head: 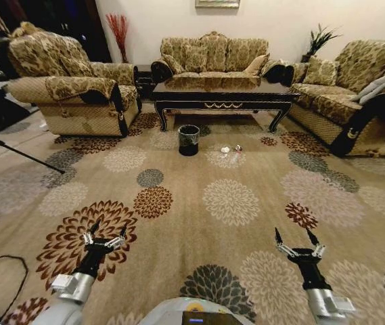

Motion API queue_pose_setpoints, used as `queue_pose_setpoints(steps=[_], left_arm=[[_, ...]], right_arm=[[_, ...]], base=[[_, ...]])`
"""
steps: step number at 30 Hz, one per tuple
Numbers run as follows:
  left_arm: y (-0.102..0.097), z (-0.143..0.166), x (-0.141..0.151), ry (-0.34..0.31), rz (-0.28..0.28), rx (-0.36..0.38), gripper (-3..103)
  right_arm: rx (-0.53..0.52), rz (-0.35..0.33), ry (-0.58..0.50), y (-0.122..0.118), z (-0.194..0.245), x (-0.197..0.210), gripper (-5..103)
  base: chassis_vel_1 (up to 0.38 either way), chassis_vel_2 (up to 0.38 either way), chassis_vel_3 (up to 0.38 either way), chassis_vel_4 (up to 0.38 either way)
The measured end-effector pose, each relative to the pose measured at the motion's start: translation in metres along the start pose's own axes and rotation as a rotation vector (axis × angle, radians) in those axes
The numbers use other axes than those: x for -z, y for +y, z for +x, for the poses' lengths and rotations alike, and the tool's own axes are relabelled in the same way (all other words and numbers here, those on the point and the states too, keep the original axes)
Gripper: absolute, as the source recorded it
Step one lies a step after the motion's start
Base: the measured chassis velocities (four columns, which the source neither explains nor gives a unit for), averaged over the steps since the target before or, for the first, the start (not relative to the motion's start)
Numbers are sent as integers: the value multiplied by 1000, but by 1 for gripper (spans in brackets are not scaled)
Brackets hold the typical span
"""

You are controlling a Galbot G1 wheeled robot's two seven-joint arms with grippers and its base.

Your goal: Move to the front of the table and pick up the trash from the floor, then place it into the trash bin.

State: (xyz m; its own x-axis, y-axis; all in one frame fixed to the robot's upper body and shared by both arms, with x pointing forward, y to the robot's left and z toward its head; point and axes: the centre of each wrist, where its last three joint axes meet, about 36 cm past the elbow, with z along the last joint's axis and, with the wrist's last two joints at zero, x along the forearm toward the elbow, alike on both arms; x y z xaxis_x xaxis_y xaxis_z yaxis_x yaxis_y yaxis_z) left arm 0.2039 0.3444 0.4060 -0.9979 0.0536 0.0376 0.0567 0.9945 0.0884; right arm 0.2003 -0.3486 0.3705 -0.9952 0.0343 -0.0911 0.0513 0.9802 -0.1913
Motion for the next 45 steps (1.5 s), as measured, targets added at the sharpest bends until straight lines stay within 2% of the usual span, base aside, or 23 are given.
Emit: queue_pose_setpoints(steps=[32,38,45], left_arm=[[3,0,-2,-4,-3,15,100],[5,0,-7,-47,-3,45,100],[5,1,-10,-65,1,52,100]], right_arm=[[-2,7,7,2,5,2,100],[2,14,6,3,5,3,100],[5,17,6,3,5,3,100]], base=[[0,0,0,0],[0,0,0,0],[-15,6,16,-12]])
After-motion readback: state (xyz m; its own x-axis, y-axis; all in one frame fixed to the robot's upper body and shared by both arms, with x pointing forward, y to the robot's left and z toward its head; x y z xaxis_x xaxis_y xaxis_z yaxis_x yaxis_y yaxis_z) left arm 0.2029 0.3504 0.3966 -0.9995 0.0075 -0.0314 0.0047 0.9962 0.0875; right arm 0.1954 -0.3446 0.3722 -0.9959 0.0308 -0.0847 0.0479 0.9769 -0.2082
